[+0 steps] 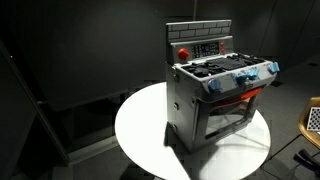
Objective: Press the top red button on the right side of the stove.
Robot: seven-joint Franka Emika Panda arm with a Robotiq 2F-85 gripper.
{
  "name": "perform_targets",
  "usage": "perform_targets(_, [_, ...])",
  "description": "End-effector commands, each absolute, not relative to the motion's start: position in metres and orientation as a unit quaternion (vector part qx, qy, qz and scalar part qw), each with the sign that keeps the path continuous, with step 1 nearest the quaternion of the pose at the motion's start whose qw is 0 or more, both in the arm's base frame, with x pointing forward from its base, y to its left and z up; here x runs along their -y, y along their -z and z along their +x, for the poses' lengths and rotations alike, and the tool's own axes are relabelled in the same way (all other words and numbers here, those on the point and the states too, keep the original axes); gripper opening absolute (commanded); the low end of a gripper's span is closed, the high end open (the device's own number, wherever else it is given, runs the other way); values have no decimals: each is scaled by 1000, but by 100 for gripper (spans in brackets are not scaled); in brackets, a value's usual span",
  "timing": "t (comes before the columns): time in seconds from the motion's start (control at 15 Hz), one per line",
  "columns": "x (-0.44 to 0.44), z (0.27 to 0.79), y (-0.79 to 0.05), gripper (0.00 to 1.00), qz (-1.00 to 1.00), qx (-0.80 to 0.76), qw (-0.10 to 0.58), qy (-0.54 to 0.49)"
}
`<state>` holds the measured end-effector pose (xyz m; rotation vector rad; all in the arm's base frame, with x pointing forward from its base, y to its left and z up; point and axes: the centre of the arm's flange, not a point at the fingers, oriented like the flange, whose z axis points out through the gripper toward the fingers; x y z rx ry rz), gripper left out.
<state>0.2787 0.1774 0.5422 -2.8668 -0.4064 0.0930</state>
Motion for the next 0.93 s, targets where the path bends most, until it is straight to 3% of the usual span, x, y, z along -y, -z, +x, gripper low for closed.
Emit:
perform_targets(0.0, [-171,289,-548,100,-985,127,114,-23])
perform_targets(0.87, [-123,366,-582,100,-997,40,45,54])
